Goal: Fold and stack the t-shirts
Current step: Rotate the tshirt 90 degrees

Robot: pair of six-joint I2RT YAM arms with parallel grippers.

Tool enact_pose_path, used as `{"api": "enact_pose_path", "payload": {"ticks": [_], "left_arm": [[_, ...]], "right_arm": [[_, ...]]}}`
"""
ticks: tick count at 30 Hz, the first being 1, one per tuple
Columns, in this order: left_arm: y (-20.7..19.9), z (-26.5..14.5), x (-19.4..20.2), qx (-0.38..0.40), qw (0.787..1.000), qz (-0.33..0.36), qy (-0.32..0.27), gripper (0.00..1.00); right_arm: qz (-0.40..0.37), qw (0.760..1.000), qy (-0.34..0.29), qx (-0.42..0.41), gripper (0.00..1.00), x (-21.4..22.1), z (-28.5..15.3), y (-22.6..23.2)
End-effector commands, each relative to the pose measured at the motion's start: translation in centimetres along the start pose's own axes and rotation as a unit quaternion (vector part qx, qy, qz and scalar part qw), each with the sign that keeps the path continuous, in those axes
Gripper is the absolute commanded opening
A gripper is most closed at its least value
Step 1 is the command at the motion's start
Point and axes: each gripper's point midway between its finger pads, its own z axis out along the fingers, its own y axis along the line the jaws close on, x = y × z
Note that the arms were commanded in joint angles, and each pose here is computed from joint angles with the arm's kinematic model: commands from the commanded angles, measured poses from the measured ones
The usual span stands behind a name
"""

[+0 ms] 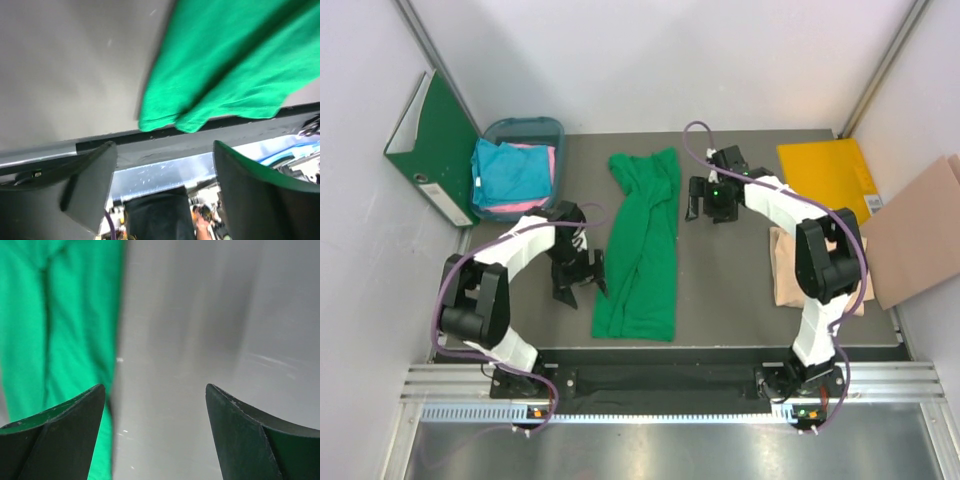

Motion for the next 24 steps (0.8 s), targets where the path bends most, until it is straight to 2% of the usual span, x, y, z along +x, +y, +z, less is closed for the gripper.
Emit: {"api": "enact_pose_path", "payload": {"ticks": [1,3,5,7,8,10,11,12,13,14,15,17,18,21,24], "left_arm": [[-3.8,-3.8,-5.7,0.045,0.99,0.033,-0.13,0.91],[-5.9,-4.8,-9.1,0.069,0.981,0.039,-0.176,0.93],[-6.7,-3.8,-11.8,0.067,0.981,0.035,-0.178,0.93],[-8.5,-4.9,-15.4,0.075,0.974,0.036,-0.212,0.93],[-8.4,-3.2,-17.2,0.06,0.977,0.028,-0.202,0.93],[-10.7,-5.1,-21.4,0.079,0.965,0.028,-0.247,0.93],[-10.9,-3.5,-22.9,0.077,0.969,0.023,-0.235,0.93],[-12.7,-5.4,-25.1,0.096,0.959,0.026,-0.264,0.93],[-13.4,-5.6,-26.4,0.102,0.956,0.029,-0.272,0.94],[-13.3,-4.0,-27.8,0.096,0.96,0.024,-0.263,0.94],[-14.7,-5.6,-29.5,0.107,0.95,0.032,-0.291,0.94],[-14.7,-3.9,-31.7,0.106,0.951,0.023,-0.288,0.94],[-15.6,-4.8,-32.7,0.124,0.946,0.019,-0.3,0.94],[-16.2,-3.8,-34.8,0.156,0.94,0.0,-0.302,0.93],[-16.0,-3.3,-36.3,0.16,0.936,-0.019,-0.312,0.92]], "right_arm": [[-0.024,0.996,-0.065,-0.057,0.81,-3.6,0.0,3.0],[-0.034,0.993,-0.089,-0.073,0.8,-5.7,0.6,4.1],[-0.046,0.986,-0.131,-0.094,0.8,-8.7,0.7,5.7],[-0.06,0.981,-0.154,-0.105,0.79,-10.6,0.9,6.9],[-0.069,0.977,-0.171,-0.106,0.79,-12.5,1.5,7.7],[-0.072,0.976,-0.178,-0.1,0.79,-14.1,2.3,7.9],[-0.07,0.976,-0.184,-0.09,0.78,-15.6,3.2,7.9],[-0.071,0.976,-0.187,-0.088,0.78,-16.2,3.6,7.9],[-0.069,0.976,-0.19,-0.085,0.77,-16.8,3.9,7.9],[-0.066,0.974,-0.199,-0.083,0.78,-17.7,4.5,7.9],[-0.063,0.974,-0.203,-0.083,0.77,-18.1,4.7,7.8],[-0.056,0.972,-0.214,-0.082,0.77,-18.8,5.6,7.8],[-0.053,0.972,-0.216,-0.08,0.77,-19.0,5.8,7.7],[-0.04,0.973,-0.217,-0.072,0.77,-19.0,7.0,7.1],[-0.029,0.975,-0.208,-0.07,0.77,-18.6,8.2,6.7]]}}
